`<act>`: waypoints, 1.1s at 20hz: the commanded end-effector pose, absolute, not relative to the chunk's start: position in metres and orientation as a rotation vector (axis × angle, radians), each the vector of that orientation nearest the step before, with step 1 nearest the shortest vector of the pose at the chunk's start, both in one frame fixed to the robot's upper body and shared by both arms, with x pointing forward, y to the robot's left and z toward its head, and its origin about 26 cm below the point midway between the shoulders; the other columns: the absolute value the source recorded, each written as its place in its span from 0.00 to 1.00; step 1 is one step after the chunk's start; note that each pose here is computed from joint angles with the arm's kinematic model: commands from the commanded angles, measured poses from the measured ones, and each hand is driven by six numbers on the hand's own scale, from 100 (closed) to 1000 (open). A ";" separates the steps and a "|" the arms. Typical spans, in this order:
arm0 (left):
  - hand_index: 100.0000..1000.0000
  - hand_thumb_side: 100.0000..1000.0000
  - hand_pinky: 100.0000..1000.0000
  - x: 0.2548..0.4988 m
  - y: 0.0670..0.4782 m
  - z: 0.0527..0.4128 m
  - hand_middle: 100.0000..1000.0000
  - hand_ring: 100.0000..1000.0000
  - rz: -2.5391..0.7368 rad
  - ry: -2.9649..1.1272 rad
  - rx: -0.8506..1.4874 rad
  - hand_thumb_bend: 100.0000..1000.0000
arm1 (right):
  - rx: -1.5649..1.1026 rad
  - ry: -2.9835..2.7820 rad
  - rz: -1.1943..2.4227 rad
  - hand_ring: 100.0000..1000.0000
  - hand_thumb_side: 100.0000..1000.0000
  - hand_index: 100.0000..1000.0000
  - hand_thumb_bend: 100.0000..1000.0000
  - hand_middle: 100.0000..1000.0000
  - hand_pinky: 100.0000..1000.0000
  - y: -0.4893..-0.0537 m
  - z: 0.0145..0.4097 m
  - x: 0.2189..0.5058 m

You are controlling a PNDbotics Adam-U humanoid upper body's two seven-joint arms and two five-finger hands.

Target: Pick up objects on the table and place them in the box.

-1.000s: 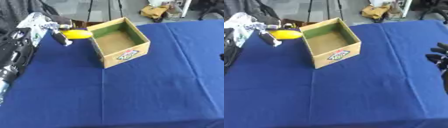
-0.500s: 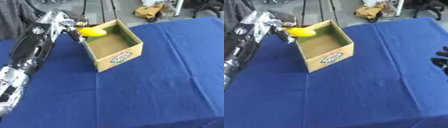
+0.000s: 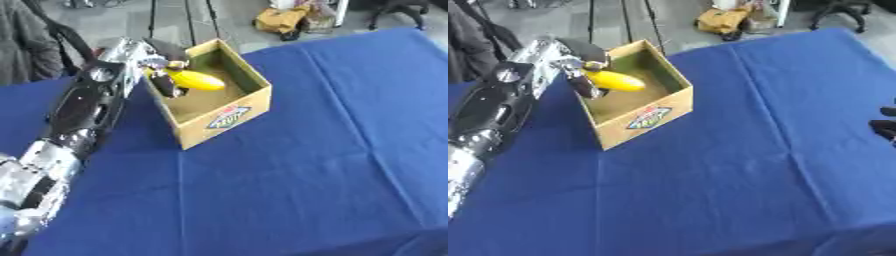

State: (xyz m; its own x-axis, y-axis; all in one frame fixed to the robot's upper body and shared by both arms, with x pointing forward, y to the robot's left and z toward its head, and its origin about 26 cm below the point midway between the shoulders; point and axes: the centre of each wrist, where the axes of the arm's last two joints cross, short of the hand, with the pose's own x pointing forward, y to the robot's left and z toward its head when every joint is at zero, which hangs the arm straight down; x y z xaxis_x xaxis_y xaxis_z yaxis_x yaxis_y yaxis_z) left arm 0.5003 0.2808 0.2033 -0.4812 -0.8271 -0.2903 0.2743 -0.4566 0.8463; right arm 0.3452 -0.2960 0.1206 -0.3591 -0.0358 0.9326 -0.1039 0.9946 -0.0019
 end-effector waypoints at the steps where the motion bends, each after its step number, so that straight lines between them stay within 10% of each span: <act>1: 0.48 0.21 0.60 0.501 0.285 0.215 0.38 0.41 -1.982 -0.991 1.000 0.04 | 0.108 -1.976 0.087 0.63 0.90 0.78 0.00 0.64 0.80 -0.295 0.133 0.346; 9: 0.57 0.26 0.65 0.501 0.283 0.193 0.47 0.50 -2.038 -0.930 0.944 0.18 | 0.108 -1.979 0.088 0.63 0.90 0.78 0.00 0.64 0.80 -0.294 0.134 0.346; 16: 0.80 0.62 0.81 0.500 0.285 0.176 0.77 0.79 -2.101 -0.871 0.779 0.93 | 0.107 -1.978 0.086 0.63 0.90 0.78 0.00 0.64 0.79 -0.294 0.134 0.346; 22: 0.81 0.74 0.84 0.498 0.289 0.189 0.79 0.82 -2.060 -0.996 0.789 1.00 | 0.105 -1.975 0.083 0.63 0.90 0.78 0.00 0.64 0.79 -0.295 0.132 0.346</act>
